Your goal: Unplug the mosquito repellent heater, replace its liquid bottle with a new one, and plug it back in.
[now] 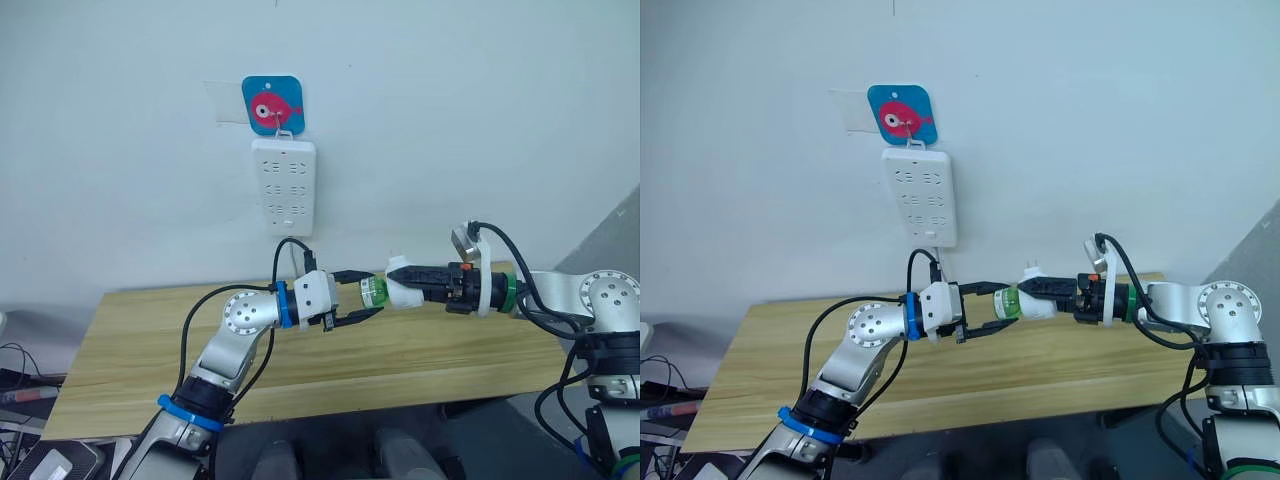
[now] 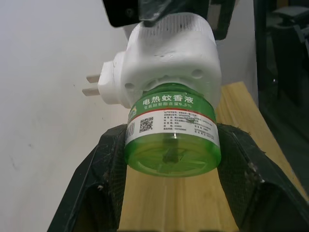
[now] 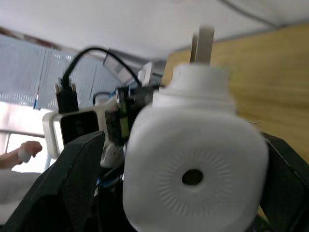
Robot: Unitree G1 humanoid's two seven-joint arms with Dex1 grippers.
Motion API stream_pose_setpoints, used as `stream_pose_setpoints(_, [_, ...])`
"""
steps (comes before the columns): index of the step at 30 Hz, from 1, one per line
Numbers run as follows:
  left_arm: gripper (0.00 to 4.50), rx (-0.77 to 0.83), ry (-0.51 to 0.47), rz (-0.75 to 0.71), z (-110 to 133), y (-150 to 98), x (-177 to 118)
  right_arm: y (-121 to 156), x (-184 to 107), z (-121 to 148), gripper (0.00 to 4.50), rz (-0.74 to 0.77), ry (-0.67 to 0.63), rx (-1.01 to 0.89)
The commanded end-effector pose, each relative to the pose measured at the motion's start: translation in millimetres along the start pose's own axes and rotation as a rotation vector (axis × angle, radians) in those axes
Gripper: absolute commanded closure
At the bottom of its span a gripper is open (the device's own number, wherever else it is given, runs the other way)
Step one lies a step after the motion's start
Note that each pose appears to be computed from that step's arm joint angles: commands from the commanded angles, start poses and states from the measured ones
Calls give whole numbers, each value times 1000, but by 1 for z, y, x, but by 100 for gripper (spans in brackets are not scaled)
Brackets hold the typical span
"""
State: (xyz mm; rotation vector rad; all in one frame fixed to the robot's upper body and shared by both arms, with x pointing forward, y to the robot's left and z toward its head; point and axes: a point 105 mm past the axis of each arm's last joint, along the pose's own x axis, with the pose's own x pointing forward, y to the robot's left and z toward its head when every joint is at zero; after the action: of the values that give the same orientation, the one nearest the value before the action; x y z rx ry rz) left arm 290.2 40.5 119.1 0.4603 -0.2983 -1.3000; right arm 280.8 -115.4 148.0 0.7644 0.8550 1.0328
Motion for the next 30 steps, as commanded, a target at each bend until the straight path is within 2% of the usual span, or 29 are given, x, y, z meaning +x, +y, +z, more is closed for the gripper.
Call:
stream_pose_setpoints(1, [217,46,-26,-3,7,5,3,15,-5,3,7,57,33,-41])
stream_pose_setpoints(14, [217,39,-41,-15,8,4,5,15,-4,14,7,51,4,-51])
stream_pose_setpoints(18, [217,36,-46,-14,9,6,6,16,-6,12,135,60,7,-53])
stream_pose_setpoints(19, [217,36,-48,-15,9,6,6,16,-6,12,152,62,4,-53])
stream_pose_setpoints(23, [217,7,-62,-31,12,4,7,16,-6,15,151,61,-5,-60])
stream_pose_setpoints(26, [217,-172,-96,-19,19,7,8,16,-8,15,151,41,-5,-112])
stream_pose_setpoints(30, [217,-680,-91,-125,25,-3,5,19,-13,12,151,49,31,-165])
